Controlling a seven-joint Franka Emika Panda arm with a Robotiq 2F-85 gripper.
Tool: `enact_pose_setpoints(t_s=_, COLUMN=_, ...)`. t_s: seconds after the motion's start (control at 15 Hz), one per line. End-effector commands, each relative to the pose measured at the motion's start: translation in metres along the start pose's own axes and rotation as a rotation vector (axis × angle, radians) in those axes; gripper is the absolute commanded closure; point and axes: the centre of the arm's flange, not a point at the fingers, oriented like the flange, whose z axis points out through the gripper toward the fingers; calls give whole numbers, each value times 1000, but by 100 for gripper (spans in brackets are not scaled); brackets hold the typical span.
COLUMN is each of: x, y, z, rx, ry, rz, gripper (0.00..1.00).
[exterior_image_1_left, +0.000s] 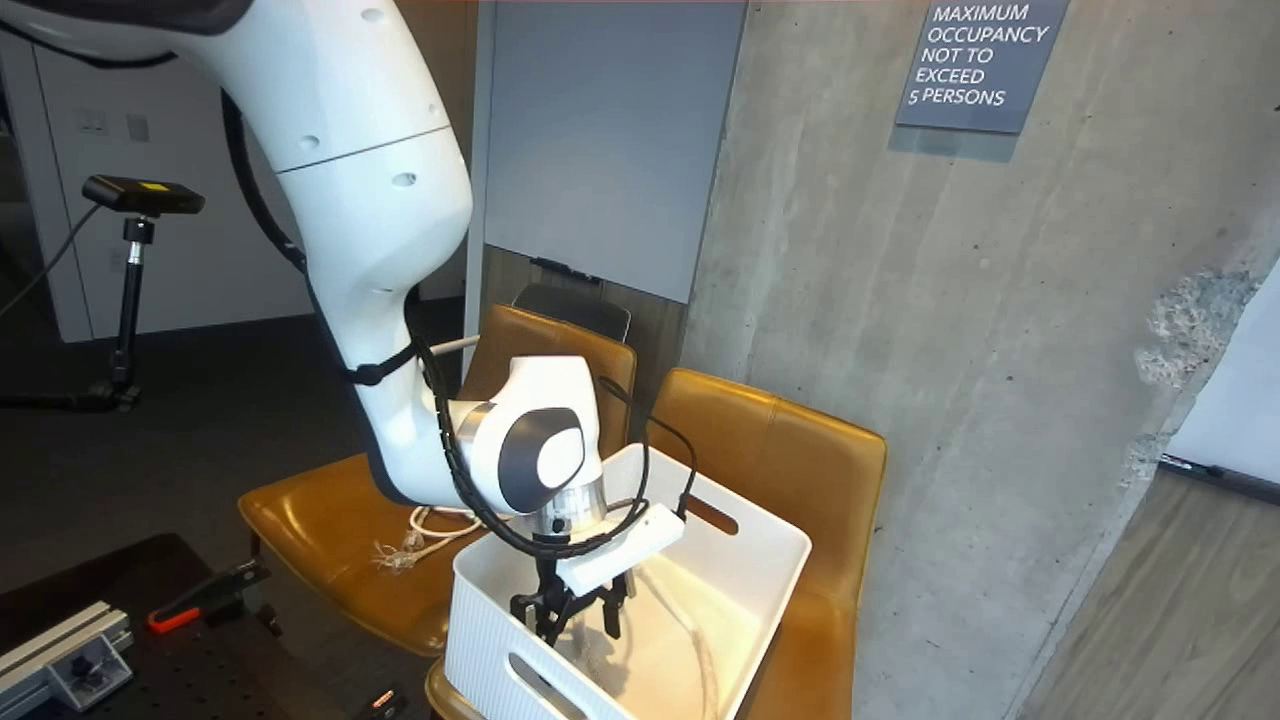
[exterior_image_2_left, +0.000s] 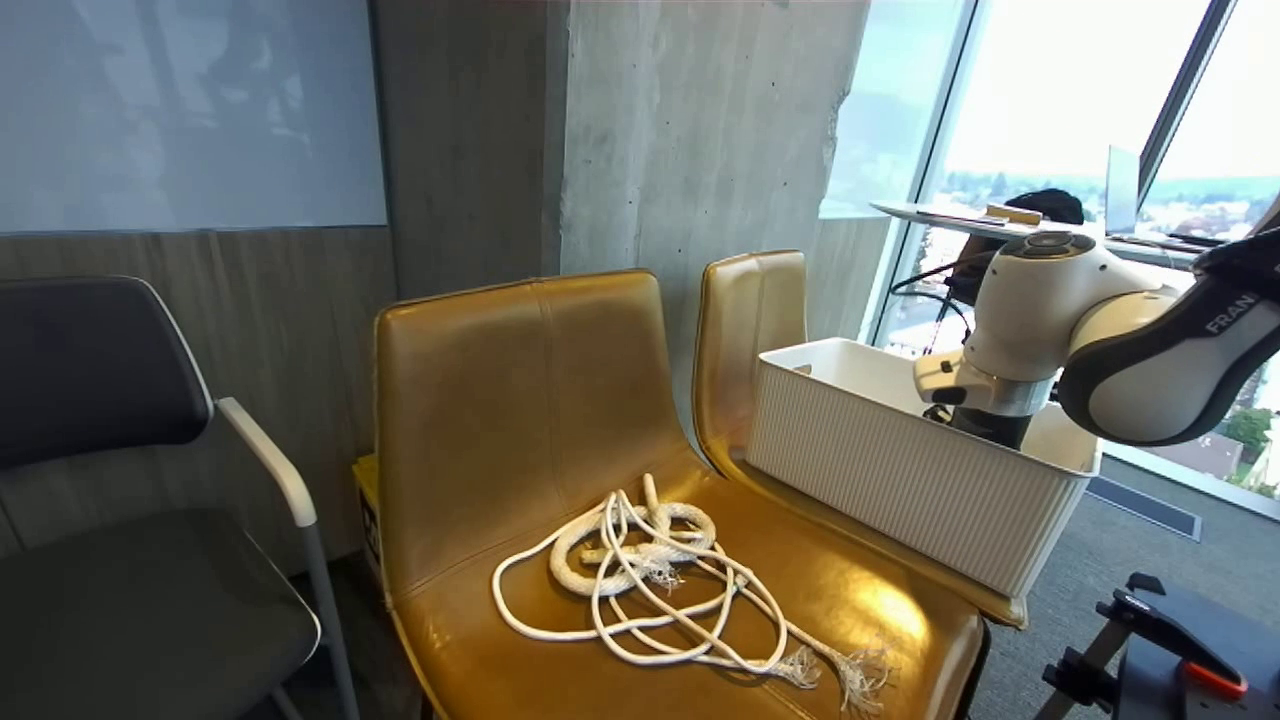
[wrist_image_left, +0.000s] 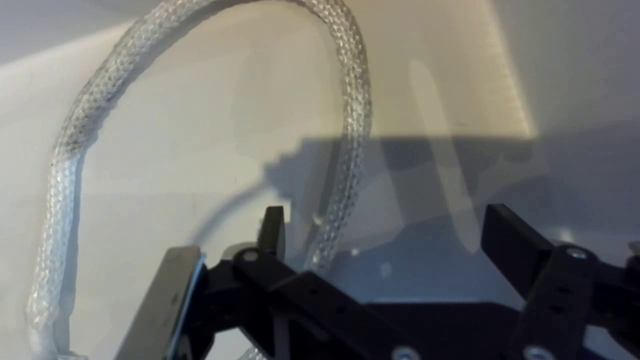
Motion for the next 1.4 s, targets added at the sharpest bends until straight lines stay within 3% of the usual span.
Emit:
enact_pose_setpoints(t_s=0.0, x=1, y=32, z=11, rx=-81, ry=-27, rz=23, gripper=0)
enact_pose_setpoints(t_s=0.53, x=-19, y=98, z=-10, rx=-211, ry=-64, rz=43, gripper=0)
enact_pose_setpoints(t_s=1.33, x=-40, y=149, z=42, rx=-221, ry=-104, rz=50, gripper=0)
